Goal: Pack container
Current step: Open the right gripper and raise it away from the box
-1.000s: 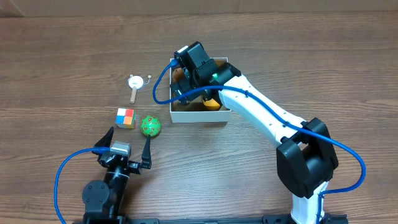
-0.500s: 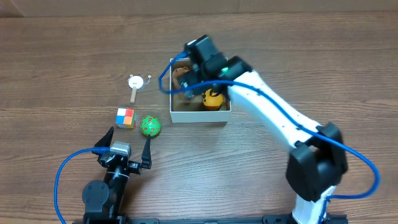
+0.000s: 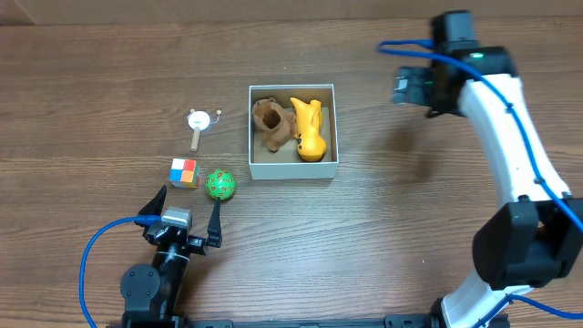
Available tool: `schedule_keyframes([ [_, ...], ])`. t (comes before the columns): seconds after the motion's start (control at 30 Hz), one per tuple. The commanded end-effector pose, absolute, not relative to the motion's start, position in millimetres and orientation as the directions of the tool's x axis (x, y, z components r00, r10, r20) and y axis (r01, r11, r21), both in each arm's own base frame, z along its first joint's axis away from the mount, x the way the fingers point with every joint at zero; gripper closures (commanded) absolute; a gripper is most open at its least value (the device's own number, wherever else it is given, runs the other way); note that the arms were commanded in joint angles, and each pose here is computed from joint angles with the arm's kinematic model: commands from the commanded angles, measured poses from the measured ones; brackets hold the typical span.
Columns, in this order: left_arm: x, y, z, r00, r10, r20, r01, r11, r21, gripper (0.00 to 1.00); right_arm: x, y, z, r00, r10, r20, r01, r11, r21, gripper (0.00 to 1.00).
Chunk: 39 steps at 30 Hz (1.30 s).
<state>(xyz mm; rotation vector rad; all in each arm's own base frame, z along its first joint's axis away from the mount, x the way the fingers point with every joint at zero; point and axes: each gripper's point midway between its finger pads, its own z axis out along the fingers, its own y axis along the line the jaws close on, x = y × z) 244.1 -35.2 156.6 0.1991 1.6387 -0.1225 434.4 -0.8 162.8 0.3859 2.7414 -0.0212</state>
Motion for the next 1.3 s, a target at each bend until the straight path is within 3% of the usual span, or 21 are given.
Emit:
schedule_keyframes([
  [0.0,244.0,-36.3,155.0,-0.07,0.064,-0.995,0.211,0.976,0.048,0.0,432.7,-29.5,182.3,-0.853,0.345,-0.392,0.345,0.936,0.074,0.0],
  [0.97,243.8,-37.2,154.9,-0.071,0.062,-0.996,0.217,0.975,0.045,0.0,431.7,-44.7,181.6,-0.839,0.386,-0.384,0.377,0.921,0.1,0.0],
  [1.27,242.5,-38.2,167.3,-0.066,-0.022,-0.998,0.216,0.976,-0.036,0.0,431.7,-44.7,181.6,-0.839,0.386,-0.384,0.377,0.921,0.1,0.0],
])
